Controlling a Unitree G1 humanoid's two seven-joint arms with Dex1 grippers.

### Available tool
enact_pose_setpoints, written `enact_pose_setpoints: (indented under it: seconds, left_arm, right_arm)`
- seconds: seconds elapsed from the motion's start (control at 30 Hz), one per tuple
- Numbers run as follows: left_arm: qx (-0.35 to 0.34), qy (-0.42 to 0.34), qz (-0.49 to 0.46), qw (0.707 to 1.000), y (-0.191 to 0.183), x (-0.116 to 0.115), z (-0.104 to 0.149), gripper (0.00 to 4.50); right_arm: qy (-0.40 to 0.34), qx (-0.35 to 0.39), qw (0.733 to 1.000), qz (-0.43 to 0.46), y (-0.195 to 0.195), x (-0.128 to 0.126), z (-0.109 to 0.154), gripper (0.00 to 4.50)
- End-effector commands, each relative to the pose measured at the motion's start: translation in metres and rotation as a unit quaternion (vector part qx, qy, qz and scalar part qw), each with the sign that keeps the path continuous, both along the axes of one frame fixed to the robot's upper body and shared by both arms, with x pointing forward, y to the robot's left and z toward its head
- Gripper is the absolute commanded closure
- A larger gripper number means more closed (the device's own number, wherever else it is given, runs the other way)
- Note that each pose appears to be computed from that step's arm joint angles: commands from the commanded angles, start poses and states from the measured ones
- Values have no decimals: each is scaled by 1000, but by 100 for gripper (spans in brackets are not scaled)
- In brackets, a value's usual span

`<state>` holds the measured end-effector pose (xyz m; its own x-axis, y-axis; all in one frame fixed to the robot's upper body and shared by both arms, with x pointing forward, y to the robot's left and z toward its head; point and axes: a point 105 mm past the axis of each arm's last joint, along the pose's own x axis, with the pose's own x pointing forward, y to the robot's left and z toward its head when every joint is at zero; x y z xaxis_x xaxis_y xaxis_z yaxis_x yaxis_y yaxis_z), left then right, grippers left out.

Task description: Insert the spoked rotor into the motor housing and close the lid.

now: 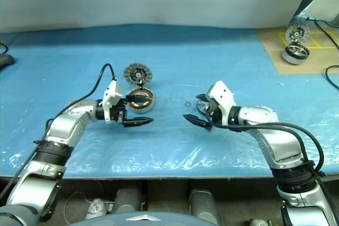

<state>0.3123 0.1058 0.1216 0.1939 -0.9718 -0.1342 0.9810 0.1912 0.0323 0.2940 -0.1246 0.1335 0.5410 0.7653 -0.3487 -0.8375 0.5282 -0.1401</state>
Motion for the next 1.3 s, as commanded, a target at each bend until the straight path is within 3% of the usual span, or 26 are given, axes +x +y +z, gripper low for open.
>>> enact_pose_setpoints:
  seconds: [0.03,0.83,1.07,1.3]
  left_arm:
    - [-6,-18,-4,1000,0,1,12,2]
    - [-10,-31,31,999,16,7,19,2]
    - [0,-25,91,996,44,13,13,2]
    - [2,2,124,992,66,3,3,2]
  right_arm:
    - [-26,2,1000,12,5,-4,11,0]
    - [-35,-9,999,40,16,0,14,0]
    - [-70,-80,989,102,44,30,6,0]
    - [-132,-113,959,222,111,52,24,0]
